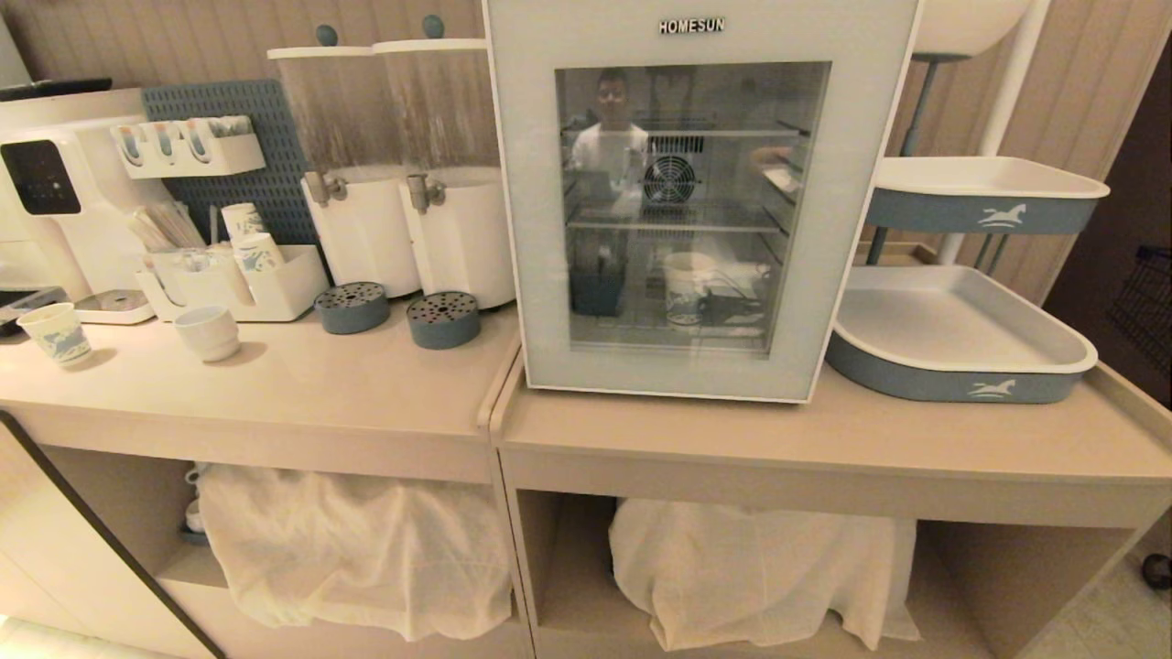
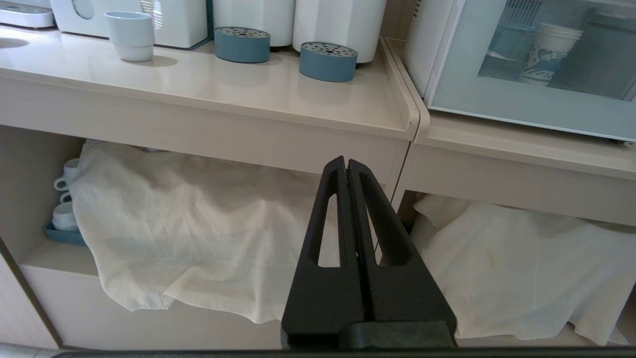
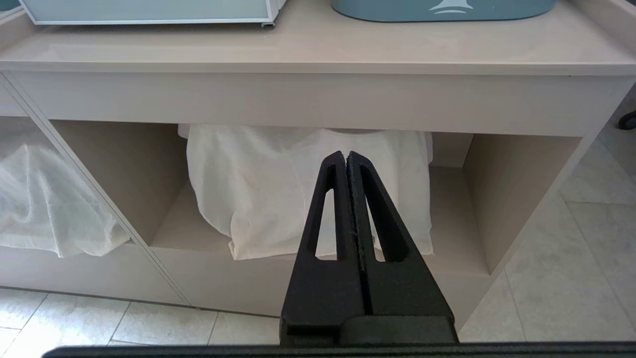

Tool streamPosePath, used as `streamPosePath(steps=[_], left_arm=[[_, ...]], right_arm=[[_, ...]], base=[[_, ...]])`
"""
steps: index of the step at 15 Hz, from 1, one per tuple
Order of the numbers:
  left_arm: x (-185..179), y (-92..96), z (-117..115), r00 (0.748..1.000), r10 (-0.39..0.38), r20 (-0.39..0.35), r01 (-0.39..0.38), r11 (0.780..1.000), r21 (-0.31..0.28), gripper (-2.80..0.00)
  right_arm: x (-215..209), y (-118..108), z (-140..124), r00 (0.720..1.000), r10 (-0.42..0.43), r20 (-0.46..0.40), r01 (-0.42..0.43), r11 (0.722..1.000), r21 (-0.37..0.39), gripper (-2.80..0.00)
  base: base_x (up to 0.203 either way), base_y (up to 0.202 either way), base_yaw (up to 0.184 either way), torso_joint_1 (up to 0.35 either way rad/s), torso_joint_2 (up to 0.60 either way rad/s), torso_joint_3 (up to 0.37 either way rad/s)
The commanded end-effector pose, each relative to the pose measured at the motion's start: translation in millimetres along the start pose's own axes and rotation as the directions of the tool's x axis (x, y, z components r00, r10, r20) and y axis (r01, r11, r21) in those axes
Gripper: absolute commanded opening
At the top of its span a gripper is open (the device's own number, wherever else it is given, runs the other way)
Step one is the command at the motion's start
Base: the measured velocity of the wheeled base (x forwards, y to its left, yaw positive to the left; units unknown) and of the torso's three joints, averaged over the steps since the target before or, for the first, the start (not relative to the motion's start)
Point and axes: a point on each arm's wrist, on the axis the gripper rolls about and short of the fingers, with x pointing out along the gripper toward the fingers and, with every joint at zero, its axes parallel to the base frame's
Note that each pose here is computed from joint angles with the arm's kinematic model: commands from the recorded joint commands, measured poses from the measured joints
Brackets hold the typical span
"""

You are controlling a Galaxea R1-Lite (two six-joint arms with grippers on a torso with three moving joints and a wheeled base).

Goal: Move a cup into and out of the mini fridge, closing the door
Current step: Open the freezer door

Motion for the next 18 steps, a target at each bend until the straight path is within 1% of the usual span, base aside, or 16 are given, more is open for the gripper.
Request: streamPosePath(steps=[1,18], left_arm=[[1.6,1.7,-11.3,0.999,0.005,-0.035,-0.005,1.0,-0.004,-2.8],[1.6,1.7,-11.3,0.999,0.005,-0.035,-0.005,1.0,-0.006,-2.8]], right_arm=[[0.1,0.0,0.0,1.0,0.0,-0.002,0.0,1.0,0.001,-2.8],[0.4,0.0,-0.3,1.0,0.002,0.0,-0.002,1.0,0.007,-2.8]], base=[[0.0,0.0,0.0,0.0,0.0,0.0],[0.0,0.0,0.0,0.0,0.0,0.0]])
